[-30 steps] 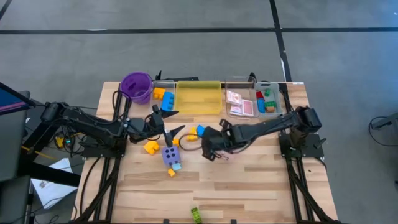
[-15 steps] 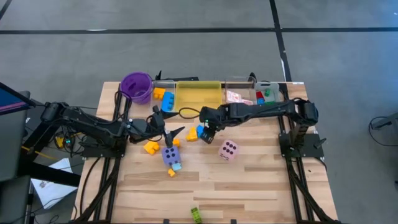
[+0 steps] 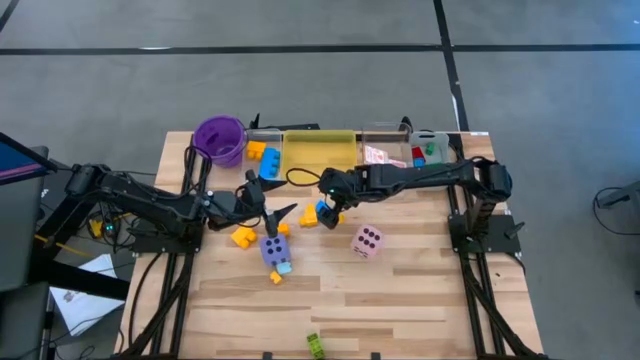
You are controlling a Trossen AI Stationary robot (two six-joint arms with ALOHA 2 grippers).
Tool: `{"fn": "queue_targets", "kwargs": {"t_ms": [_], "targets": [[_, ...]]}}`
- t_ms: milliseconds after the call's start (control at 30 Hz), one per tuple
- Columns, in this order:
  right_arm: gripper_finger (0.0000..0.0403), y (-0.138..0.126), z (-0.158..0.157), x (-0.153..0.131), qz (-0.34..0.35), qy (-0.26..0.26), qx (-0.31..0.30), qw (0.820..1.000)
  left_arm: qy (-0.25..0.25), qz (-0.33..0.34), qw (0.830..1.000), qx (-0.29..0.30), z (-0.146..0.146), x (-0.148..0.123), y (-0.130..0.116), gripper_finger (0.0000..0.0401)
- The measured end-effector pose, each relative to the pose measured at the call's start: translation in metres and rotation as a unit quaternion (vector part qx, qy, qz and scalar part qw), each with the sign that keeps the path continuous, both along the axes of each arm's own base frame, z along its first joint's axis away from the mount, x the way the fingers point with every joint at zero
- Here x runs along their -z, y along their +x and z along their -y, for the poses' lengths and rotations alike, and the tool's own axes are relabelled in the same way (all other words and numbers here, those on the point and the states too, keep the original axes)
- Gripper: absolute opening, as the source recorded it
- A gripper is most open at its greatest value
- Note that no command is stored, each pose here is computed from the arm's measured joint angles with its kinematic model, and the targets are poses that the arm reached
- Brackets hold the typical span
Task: Pick & Place Toys
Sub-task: Put the large blue game piece into the white transparent bin
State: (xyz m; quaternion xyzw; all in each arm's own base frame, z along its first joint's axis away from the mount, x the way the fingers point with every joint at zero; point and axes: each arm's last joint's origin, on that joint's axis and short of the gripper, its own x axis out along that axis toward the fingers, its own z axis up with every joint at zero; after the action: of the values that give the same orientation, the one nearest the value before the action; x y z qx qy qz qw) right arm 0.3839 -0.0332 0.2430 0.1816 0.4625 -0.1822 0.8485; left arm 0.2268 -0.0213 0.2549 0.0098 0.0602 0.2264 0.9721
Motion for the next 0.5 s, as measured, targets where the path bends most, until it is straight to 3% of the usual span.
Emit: {"fn": "queue_targets", "kwargs": {"t_ms": [167,500], "targets": [[0.0376,-0.001,0.000,0.005,-0.008,0.000,0.001,1.000,0.000,0.000,1.000,0.000,0.000,0.000,0.000,0.0317],[0.0386,0.024,0.004,0.070,-0.061,0.017,-0.001,0.998,0.002,-0.012,1.000,0.000,0.000,0.002,0.000,0.0317]]}}
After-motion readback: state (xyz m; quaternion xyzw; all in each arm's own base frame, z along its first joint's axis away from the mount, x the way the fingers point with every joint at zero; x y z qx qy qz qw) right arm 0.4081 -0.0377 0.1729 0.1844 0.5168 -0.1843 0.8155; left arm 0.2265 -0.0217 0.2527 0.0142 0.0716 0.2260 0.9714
